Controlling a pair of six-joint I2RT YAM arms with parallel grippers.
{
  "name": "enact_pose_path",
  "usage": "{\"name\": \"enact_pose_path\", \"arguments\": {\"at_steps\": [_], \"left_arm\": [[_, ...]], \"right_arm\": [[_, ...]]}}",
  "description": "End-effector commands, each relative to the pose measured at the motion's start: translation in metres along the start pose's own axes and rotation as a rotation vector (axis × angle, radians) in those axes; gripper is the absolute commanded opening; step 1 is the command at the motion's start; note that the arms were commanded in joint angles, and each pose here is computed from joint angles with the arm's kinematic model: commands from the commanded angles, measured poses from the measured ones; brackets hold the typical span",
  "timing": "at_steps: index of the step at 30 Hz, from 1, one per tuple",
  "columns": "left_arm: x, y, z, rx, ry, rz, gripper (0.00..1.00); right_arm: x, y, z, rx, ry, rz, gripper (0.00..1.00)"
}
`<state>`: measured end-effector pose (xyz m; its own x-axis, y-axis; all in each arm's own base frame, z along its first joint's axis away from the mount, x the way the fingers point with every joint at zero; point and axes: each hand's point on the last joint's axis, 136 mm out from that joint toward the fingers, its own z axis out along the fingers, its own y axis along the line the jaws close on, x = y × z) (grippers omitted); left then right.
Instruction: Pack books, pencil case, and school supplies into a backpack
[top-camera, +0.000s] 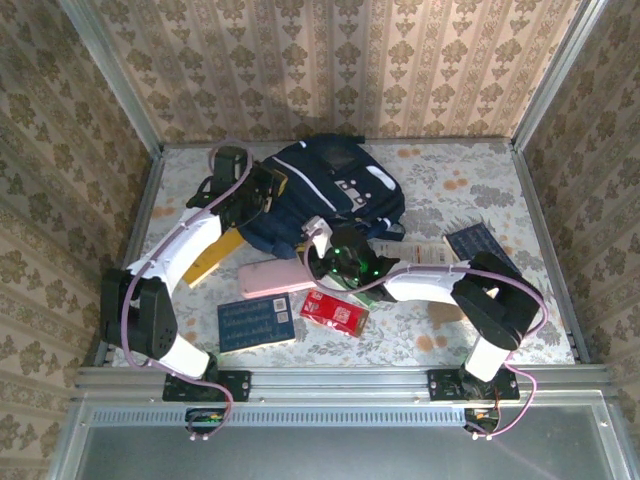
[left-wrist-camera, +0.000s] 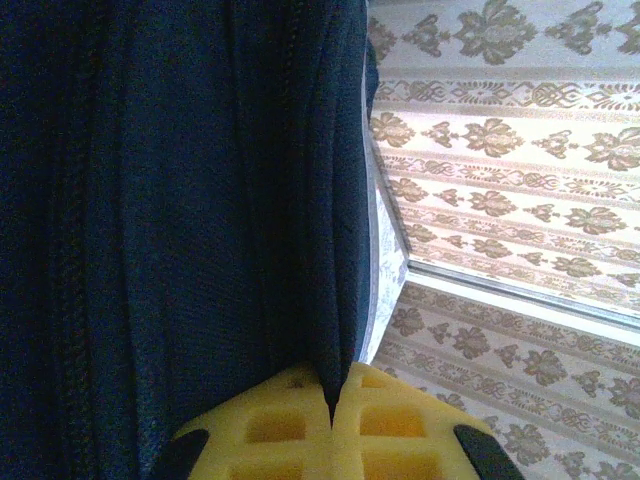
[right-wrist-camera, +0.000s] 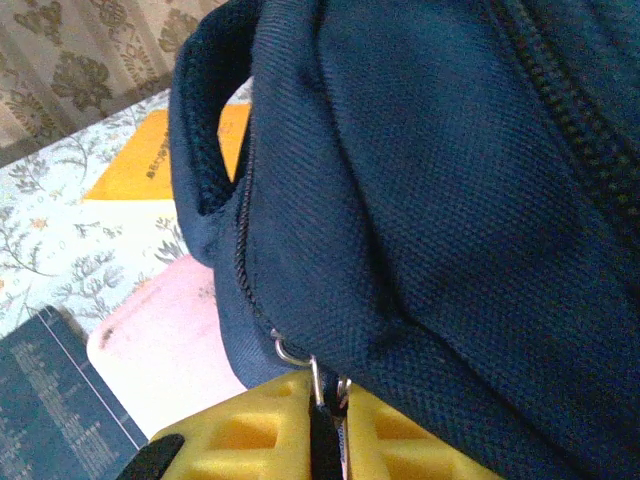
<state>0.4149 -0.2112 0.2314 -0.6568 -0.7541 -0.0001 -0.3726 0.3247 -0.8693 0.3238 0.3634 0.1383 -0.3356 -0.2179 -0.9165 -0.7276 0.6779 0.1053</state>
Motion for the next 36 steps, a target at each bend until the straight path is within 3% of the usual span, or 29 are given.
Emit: {"name": "enact_pose_path", "arguments": {"at_steps": [1, 6, 8, 11, 14, 18, 21, 26, 36], "left_arm": [[-0.006, -0.039, -0.011, 0.098, -0.015, 0.008, 0.00], [-0.005, -0.038, -0.010, 0.090, -0.015, 0.012, 0.00], [-0.002, -0.036, -0.007, 0.085, -0.009, 0.010, 0.00], [0.002, -0.034, -0.001, 0.082, 0.007, 0.004, 0.00], [0.003, -0.036, 0.001, 0.088, 0.016, 0.002, 0.00], [0.001, -0.038, -0.002, 0.091, 0.007, 0.011, 0.00], [0.001, -0.039, -0.002, 0.091, 0.009, 0.014, 0.00], [0.003, -0.039, 0.002, 0.098, 0.022, 0.004, 0.00], [0.015, -0.037, 0.005, 0.090, 0.055, 0.012, 0.00]], "right_arm": [[-0.007, -0.023, -0.013, 0.074, -0.044, 0.010, 0.15], [0.015, -0.040, -0.025, 0.121, -0.017, 0.032, 0.19], [0.017, -0.040, -0.028, 0.109, -0.025, 0.032, 0.25], [0.009, -0.009, -0.035, -0.069, -0.076, -0.022, 0.41], [-0.001, 0.023, -0.054, -0.261, -0.131, -0.061, 0.49], [-0.005, -0.010, -0.068, -0.160, -0.152, 0.014, 0.49], [0.004, -0.031, -0.063, -0.086, -0.097, 0.043, 0.43], [0.019, -0.038, -0.045, -0.064, -0.076, 0.008, 0.37], [0.013, -0.030, -0.019, -0.119, -0.113, -0.018, 0.38]]}}
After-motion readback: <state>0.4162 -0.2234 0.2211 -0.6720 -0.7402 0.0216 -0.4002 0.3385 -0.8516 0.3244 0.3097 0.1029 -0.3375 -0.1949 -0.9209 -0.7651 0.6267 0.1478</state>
